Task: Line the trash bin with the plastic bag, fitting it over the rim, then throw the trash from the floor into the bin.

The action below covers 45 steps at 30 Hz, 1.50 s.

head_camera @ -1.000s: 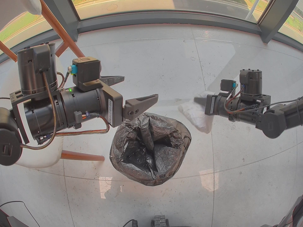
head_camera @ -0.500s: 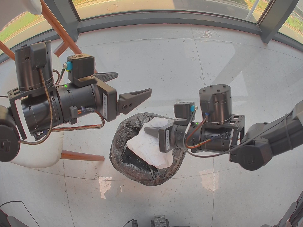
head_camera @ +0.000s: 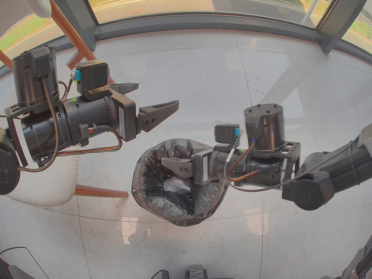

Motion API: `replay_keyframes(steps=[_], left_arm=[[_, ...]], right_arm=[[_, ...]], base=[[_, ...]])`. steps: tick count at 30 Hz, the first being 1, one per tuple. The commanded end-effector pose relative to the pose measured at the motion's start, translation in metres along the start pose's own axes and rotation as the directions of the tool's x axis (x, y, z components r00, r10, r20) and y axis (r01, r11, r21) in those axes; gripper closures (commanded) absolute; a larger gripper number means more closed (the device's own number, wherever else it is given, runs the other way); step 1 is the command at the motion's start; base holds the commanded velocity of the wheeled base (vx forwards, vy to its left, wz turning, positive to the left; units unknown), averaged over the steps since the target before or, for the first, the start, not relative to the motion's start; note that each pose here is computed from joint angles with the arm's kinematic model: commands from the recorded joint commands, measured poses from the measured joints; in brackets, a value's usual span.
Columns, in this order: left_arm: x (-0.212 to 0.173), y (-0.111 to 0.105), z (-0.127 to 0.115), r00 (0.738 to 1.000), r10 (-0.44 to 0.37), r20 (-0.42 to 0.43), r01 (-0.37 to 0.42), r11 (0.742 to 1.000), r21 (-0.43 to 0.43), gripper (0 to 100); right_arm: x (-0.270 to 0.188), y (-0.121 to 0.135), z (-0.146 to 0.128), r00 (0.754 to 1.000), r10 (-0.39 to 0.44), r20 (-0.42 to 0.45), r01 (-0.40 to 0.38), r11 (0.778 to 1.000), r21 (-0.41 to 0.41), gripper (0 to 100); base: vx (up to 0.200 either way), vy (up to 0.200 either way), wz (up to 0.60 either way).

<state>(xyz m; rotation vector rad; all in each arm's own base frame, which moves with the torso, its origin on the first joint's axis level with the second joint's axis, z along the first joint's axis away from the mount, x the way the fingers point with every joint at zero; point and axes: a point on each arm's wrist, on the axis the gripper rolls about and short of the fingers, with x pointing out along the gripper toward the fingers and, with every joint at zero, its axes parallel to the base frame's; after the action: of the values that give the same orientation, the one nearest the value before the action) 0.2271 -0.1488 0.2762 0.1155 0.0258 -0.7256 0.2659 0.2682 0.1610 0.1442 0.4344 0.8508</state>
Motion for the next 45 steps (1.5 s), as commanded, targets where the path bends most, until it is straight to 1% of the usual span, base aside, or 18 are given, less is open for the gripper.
replay_keyframes(steps=[1,4,7,10,11,12,17,21,24,29,32,34,36,39,40,41,42,45], left_arm=[[-0.012,0.000,0.011,0.999,0.008,0.042,-0.008,1.000,0.005,0],[-0.029,0.000,0.019,0.996,0.039,0.077,-0.039,0.999,0.003,0],[-0.049,0.002,0.026,0.988,0.102,0.113,-0.099,0.994,-0.037,0],[-0.082,0.008,0.025,0.968,0.212,0.134,-0.201,0.975,-0.090,0],[-0.082,0.008,0.025,0.968,0.212,0.134,-0.201,0.975,-0.090,0],[-0.115,0.014,0.016,0.941,0.306,0.143,-0.292,0.950,-0.110,0],[-0.166,0.013,-0.015,0.875,0.469,0.118,-0.455,0.881,-0.131,0],[-0.206,0.004,-0.057,0.724,0.686,0.070,-0.669,0.723,-0.174,0],[-0.230,-0.016,-0.099,0.668,0.743,0.037,-0.727,0.663,-0.178,0],[-0.257,-0.051,-0.162,0.676,0.737,0.003,-0.725,0.666,-0.177,0],[-0.271,-0.068,-0.188,0.711,0.703,-0.029,-0.696,0.698,-0.168,0],[-0.276,-0.077,-0.210,0.753,0.653,-0.083,-0.657,0.739,-0.148,0],[-0.275,-0.077,-0.212,0.759,0.645,-0.091,-0.651,0.748,-0.126,0],[-0.272,-0.075,-0.212,0.762,0.646,-0.037,-0.645,0.755,-0.118,0],[-0.272,-0.075,-0.212,0.763,0.646,-0.040,-0.645,0.755,-0.117,0],[-0.272,-0.075,-0.212,0.763,0.646,-0.042,-0.645,0.755,-0.118,0],[-0.272,-0.075,-0.212,0.762,0.647,-0.042,-0.646,0.754,-0.120,0],[-0.272,-0.075,-0.212,0.757,0.652,-0.043,-0.651,0.747,-0.135,0]], right_arm=[[-0.044,-0.014,0.018,0.995,-0.072,0.075,0.071,0.997,0.019,0],[-0.099,-0.046,0.023,0.969,-0.209,0.131,0.202,0.977,0.065,0],[-0.148,-0.074,0.018,0.921,-0.342,0.184,0.325,0.938,0.119,0],[-0.206,-0.083,-0.008,0.856,-0.468,0.219,0.438,0.882,0.174,0],[-0.206,-0.083,-0.008,0.856,-0.468,0.219,0.438,0.882,0.174,0],[-0.245,-0.077,-0.033,0.805,-0.541,0.243,0.500,0.840,0.211,0],[-0.298,-0.048,-0.068,0.715,-0.593,0.370,0.547,0.804,0.231,0],[-0.314,-0.032,-0.098,0.690,-0.588,0.422,0.566,0.802,0.192,0],[-0.322,-0.024,-0.113,0.674,-0.573,0.466,0.594,0.795,0.119,0],[-0.330,-0.016,-0.140,0.634,-0.592,0.498,0.652,0.755,0.068,0],[-0.334,-0.010,-0.157,0.621,-0.626,0.471,0.679,0.730,0.076,0],[-0.338,-0.005,-0.175,0.622,-0.636,0.458,0.690,0.721,0.064,0],[-0.339,-0.002,-0.188,0.631,-0.634,0.448,0.692,0.720,0.044,0],[-0.341,0.001,-0.215,0.631,-0.663,0.404,0.727,0.687,-0.008,0],[-0.342,0.001,-0.215,0.619,-0.674,0.403,0.736,0.677,0.001,0],[-0.343,-0.001,-0.213,0.563,-0.721,0.403,0.767,0.638,0.071,0],[-0.343,-0.001,-0.212,0.539,-0.738,0.405,0.775,0.623,0.104,0],[-0.343,-0.001,-0.213,0.543,-0.735,0.405,0.771,0.628,0.106,0]], base=[[0.000,0.000,0.00],[0.000,0.000,0.00],[0.000,0.000,0.00],[0.000,0.000,0.00],[0.000,0.000,0.00],[0.000,0.000,0.00],[0.000,0.000,0.00],[0.000,0.000,0.00],[0.000,0.000,0.00],[0.000,0.000,0.00],[0.000,0.000,0.00],[0.000,0.000,0.00],[0.000,0.000,0.00],[0.000,0.000,0.00],[0.000,0.000,0.00],[0.000,0.000,0.00],[0.000,0.000,0.00],[0.000,0.000,0.00]])
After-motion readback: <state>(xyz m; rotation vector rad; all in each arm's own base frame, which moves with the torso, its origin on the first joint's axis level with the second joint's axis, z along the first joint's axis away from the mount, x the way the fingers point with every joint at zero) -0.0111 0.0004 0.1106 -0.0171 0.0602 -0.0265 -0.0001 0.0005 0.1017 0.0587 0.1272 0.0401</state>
